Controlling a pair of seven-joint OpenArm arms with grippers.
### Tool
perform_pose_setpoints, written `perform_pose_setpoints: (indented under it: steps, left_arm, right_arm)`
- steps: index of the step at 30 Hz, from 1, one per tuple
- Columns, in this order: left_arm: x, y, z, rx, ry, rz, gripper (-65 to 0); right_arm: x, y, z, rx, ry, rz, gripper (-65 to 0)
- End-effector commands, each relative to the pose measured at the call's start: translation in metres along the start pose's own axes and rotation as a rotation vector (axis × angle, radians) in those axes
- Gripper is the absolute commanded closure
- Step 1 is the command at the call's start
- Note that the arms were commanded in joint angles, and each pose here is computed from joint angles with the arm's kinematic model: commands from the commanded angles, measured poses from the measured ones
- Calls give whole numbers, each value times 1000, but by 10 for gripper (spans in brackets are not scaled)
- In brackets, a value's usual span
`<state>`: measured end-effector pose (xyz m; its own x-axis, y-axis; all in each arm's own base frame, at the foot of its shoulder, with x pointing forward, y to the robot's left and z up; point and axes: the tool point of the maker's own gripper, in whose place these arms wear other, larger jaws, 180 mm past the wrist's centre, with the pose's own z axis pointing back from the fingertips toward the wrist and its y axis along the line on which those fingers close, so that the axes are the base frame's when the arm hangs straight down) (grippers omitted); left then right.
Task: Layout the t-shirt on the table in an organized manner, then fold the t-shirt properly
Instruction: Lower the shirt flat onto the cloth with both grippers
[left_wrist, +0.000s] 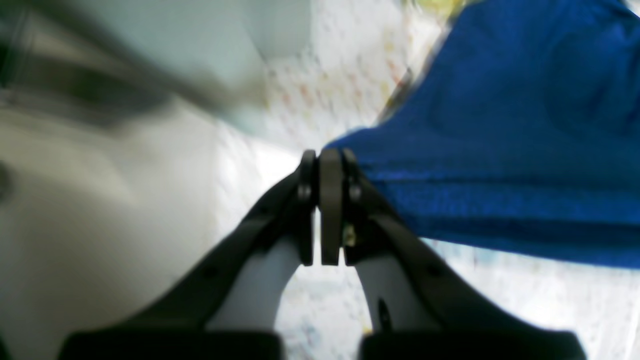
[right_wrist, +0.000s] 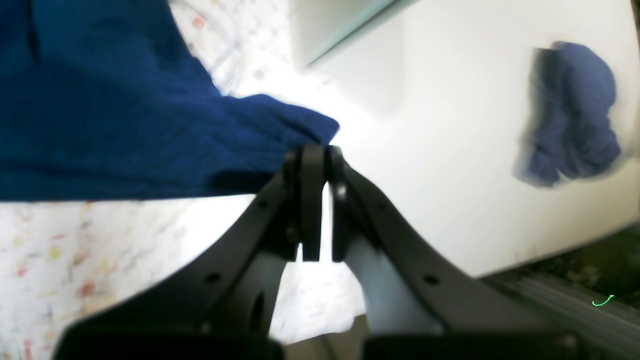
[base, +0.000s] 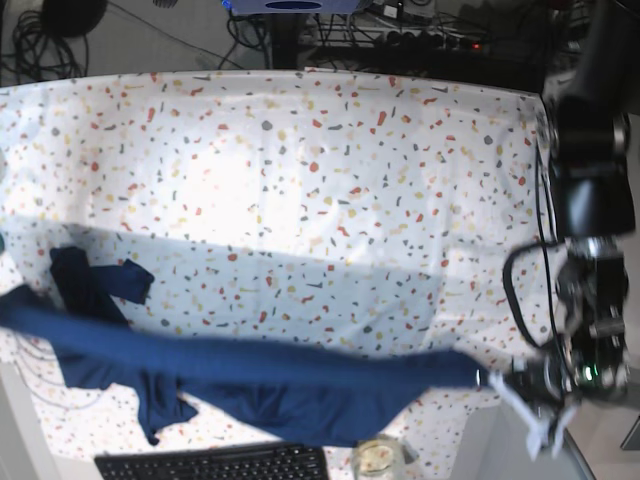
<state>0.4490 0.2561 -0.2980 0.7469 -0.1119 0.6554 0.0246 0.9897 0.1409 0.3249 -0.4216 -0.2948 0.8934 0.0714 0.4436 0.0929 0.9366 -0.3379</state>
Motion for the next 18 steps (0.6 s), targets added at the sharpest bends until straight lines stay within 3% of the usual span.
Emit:
perform_pose_setpoints:
  steps: [1, 6, 18]
  left_arm:
    - [0, 19, 10, 45, -32, 18, 0]
    - [-84, 33, 18, 77, 58, 68, 0]
    - [-231, 59, 54, 158, 252, 180, 0]
  right_arm:
    - [-5, -6, 2, -13, -14, -19, -6]
    - [-75, 29, -24, 61, 64, -60, -6]
    - [-163, 72, -61, 163, 184, -105, -6]
